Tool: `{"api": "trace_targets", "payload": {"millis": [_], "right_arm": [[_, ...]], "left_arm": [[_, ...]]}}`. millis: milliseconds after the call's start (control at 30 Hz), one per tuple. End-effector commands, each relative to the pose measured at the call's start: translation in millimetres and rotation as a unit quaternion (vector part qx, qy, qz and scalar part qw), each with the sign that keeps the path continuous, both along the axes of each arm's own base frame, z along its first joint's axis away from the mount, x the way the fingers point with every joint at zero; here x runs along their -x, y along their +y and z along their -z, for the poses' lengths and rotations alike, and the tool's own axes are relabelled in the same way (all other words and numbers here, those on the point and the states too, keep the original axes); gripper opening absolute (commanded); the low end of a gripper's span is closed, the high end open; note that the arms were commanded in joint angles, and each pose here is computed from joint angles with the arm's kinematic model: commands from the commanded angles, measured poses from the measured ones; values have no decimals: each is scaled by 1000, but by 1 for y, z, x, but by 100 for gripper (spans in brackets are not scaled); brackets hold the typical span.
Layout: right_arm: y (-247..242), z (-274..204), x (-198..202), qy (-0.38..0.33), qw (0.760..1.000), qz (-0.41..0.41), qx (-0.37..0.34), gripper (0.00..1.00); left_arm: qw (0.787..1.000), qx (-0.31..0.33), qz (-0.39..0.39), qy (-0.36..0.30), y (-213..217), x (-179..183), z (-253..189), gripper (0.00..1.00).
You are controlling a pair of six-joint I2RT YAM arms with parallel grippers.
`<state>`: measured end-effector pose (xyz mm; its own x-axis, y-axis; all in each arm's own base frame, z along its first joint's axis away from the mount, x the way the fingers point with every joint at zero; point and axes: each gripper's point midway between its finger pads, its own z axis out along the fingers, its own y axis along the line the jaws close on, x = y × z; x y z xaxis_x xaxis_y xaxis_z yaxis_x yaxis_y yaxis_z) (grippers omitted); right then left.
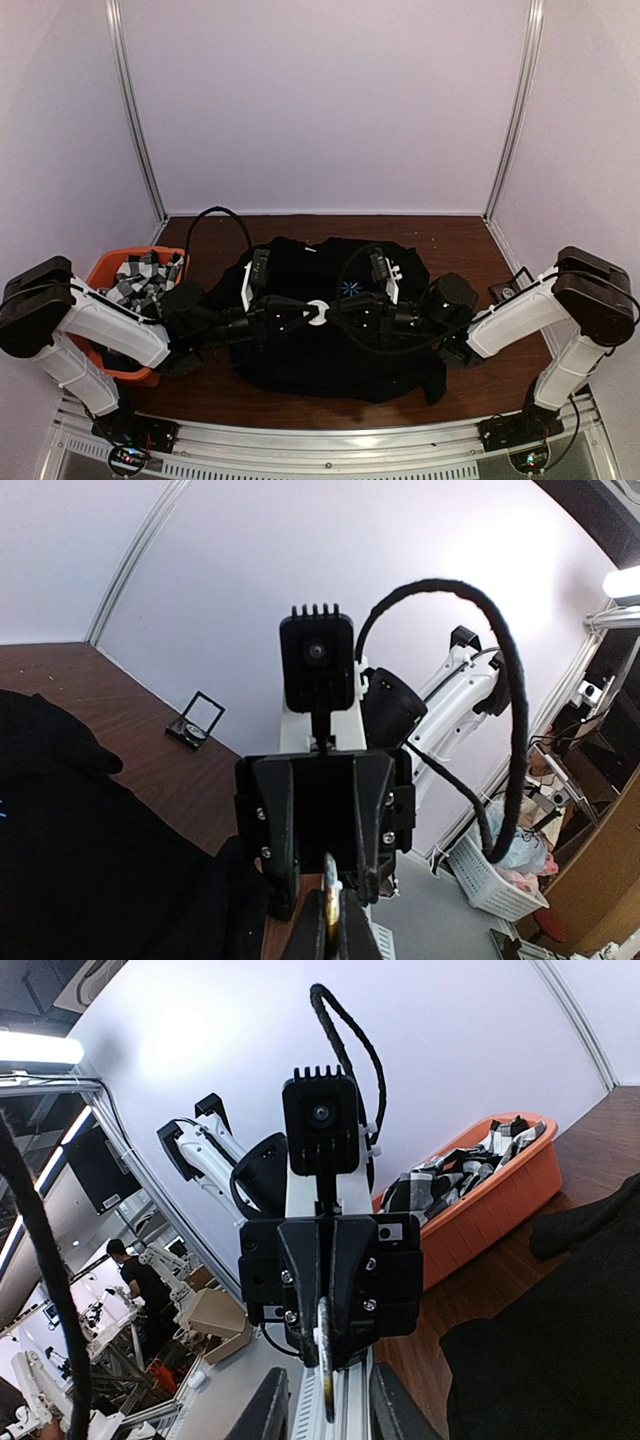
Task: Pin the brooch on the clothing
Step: Pass from the left arm to the right
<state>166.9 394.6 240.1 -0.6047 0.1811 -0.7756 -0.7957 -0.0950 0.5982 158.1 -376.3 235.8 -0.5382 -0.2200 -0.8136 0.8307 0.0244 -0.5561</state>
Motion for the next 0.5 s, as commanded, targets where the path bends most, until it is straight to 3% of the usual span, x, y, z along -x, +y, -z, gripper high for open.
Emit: {"api": "trace_targets", "payload": {"millis": [0,233,400,467], "right_arm": [[0,-28,9,-46,997,-11,-55,28],[4,-27,6,-42,998,-7,-49,24],[6,-29,4,-39,998,-9,-45,8],[9,-27,4,-36,999,-13,-38,0]], "left_arm": [[1000,26,-4,-8,4,-1,-9,0],[1000,29,0,-9,4,1,-10,0],[1000,28,2,-8,4,1,-9,0],[1000,29,2,-8,4,1,-10,15]]}}
